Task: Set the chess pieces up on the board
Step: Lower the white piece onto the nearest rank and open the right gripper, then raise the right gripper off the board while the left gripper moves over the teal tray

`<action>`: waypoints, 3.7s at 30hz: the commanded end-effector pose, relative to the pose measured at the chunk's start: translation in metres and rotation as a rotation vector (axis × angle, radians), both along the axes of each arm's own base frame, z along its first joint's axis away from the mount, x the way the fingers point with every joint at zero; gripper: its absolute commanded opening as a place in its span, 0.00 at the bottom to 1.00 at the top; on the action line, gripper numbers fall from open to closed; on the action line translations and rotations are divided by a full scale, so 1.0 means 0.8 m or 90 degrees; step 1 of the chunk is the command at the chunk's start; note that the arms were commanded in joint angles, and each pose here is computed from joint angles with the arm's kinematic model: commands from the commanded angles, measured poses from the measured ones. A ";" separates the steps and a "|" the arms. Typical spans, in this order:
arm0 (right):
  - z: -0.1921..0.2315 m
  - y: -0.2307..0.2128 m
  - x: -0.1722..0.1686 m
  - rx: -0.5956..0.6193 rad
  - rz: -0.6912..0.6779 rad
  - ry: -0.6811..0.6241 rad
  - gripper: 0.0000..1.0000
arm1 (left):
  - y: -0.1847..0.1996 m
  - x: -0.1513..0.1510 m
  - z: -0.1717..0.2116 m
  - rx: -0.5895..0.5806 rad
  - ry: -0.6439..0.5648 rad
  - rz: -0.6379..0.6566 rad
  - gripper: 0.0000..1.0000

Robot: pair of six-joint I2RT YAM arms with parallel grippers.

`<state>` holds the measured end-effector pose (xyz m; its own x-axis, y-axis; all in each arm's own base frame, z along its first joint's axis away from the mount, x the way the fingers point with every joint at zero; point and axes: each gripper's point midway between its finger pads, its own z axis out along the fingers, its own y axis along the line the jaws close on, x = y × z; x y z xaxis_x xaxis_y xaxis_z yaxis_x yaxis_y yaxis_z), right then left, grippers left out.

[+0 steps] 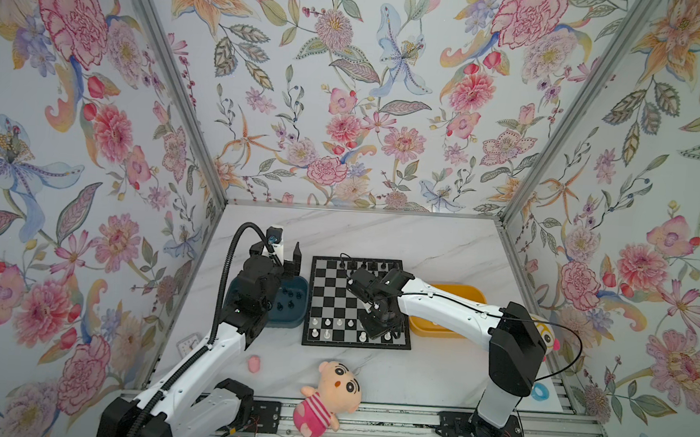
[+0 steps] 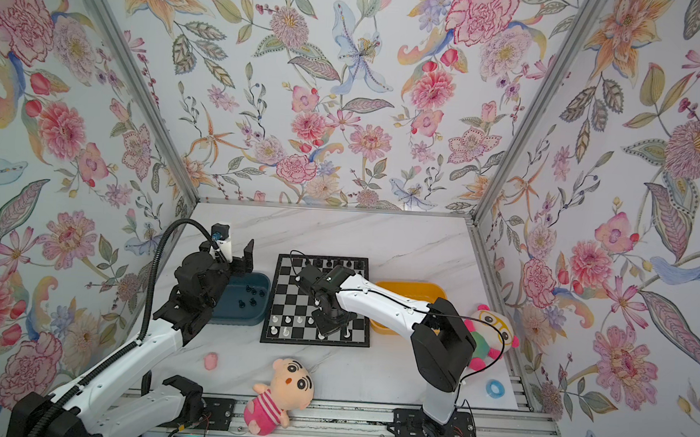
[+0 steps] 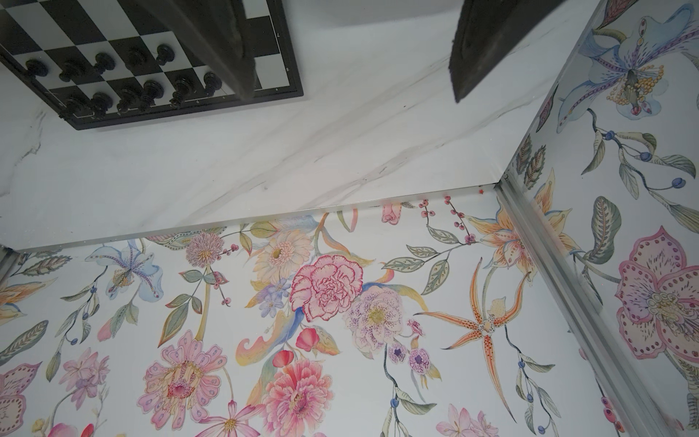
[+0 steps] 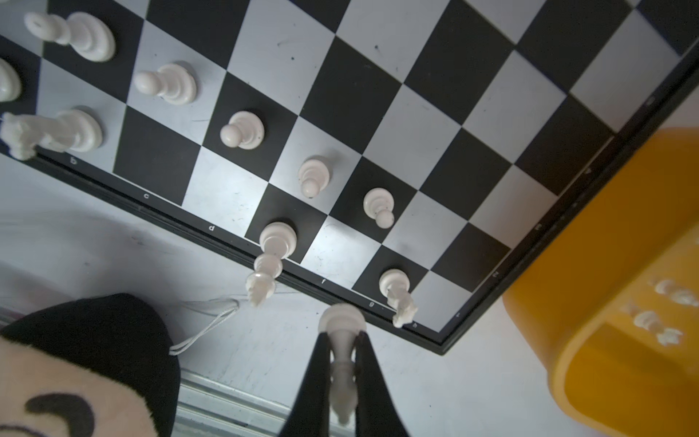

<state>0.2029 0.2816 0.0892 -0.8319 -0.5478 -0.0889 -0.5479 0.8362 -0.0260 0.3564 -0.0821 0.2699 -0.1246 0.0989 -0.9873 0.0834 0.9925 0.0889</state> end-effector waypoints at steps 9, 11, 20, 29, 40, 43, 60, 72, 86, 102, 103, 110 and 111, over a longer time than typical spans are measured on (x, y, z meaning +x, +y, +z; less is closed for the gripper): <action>-0.037 -0.001 -0.008 -0.006 -0.015 0.015 0.03 | 0.000 -0.007 -0.006 -0.009 0.009 -0.008 0.81; -0.040 -0.002 -0.008 -0.010 -0.016 0.014 0.02 | 0.000 -0.007 -0.007 -0.009 0.010 -0.007 0.81; -0.053 0.001 -0.005 -0.012 -0.015 0.022 0.03 | 0.003 -0.009 -0.009 -0.007 0.011 -0.001 0.81; -0.062 -0.003 -0.006 -0.020 -0.020 0.031 0.03 | 0.003 -0.008 -0.012 -0.005 0.014 0.000 0.81; -0.062 -0.002 -0.006 -0.015 -0.023 0.030 0.19 | 0.004 -0.008 -0.012 -0.003 0.014 0.001 0.81; -0.055 -0.001 -0.003 -0.006 -0.027 0.022 0.26 | 0.004 -0.008 -0.012 -0.004 0.013 0.000 0.81; 0.064 -0.013 0.033 0.021 -0.041 -0.104 0.27 | 0.005 -0.008 -0.005 -0.012 0.016 0.007 0.80; 0.160 -0.083 0.109 0.071 -0.112 -0.251 0.25 | 0.018 0.005 -0.036 0.035 0.217 0.062 0.79; 0.200 -0.137 0.210 0.266 -0.245 -0.337 0.23 | 0.046 -0.013 -0.125 -0.055 0.483 0.081 0.68; 0.152 -0.140 0.248 0.280 -0.262 -0.265 0.20 | 0.024 -0.043 -0.202 -0.170 0.646 0.020 0.57; 0.151 -0.138 0.249 0.282 -0.262 -0.262 0.20 | 0.018 -0.044 -0.206 -0.179 0.653 0.008 0.54; 0.141 -0.134 0.246 0.288 -0.264 -0.247 0.18 | 0.028 -0.044 -0.216 -0.154 0.666 0.033 0.49; 0.140 -0.135 0.246 0.288 -0.266 -0.247 0.18 | 0.028 -0.045 -0.217 -0.152 0.666 0.031 0.49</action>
<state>0.3961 0.1725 0.2000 -0.8303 -0.0389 -0.5559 -0.1990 0.9525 0.2305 0.3265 -0.0640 0.1025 -0.9075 -0.1052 -0.4067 -0.0184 0.9772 -0.2117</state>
